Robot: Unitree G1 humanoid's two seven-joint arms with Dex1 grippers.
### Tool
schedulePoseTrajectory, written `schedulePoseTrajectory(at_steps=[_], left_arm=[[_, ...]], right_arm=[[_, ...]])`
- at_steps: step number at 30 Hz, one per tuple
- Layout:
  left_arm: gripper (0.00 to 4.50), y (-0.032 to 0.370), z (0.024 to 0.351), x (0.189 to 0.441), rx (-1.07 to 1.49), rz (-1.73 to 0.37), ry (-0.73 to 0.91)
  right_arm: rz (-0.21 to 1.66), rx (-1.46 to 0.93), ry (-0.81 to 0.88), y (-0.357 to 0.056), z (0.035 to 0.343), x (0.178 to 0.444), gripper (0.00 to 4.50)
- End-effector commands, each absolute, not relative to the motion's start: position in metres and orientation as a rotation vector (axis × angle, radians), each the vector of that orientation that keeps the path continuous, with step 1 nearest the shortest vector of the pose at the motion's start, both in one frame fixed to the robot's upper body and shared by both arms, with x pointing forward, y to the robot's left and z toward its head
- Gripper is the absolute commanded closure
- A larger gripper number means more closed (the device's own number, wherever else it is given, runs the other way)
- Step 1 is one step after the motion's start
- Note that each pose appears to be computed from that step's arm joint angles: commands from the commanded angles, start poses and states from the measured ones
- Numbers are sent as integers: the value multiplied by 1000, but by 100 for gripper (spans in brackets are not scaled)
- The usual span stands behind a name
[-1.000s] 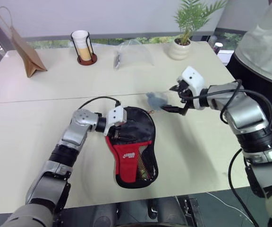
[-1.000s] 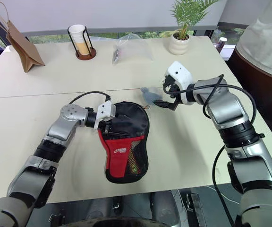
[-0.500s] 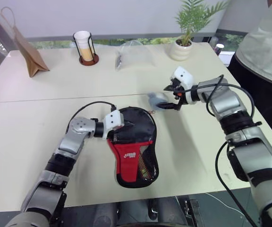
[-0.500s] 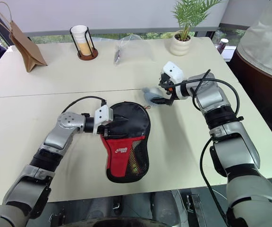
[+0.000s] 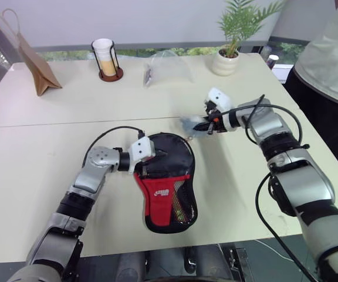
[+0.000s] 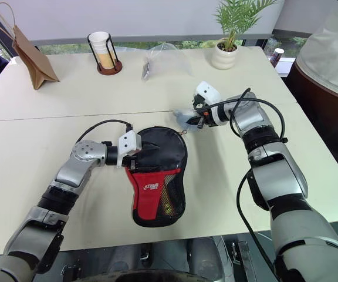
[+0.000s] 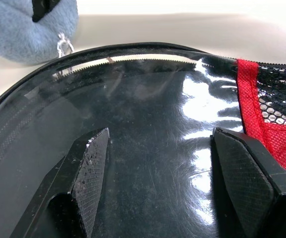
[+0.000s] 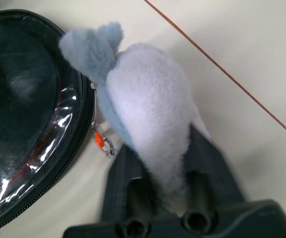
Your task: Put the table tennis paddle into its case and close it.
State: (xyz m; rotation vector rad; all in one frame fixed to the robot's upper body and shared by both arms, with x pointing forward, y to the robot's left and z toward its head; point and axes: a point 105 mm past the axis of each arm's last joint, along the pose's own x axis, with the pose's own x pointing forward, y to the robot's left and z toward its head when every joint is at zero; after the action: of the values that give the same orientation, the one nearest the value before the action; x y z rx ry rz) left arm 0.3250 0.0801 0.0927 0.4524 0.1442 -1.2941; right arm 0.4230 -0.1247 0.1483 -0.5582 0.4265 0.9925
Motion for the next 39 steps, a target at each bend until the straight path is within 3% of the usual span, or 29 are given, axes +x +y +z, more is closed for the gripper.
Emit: schedulePoseTrajectory(at_steps=[1,16,39], left_arm=[[104,84,70,320,446,-1287,243],[104,89,62,317,443,-1295,292],[104,91,59,317,451,-1303,309]], right_arm=[[961,-592,390,-134,164,425,446],[869,-733,439,-166,139,377,446],[806,-744,472,-181,138,322,446]])
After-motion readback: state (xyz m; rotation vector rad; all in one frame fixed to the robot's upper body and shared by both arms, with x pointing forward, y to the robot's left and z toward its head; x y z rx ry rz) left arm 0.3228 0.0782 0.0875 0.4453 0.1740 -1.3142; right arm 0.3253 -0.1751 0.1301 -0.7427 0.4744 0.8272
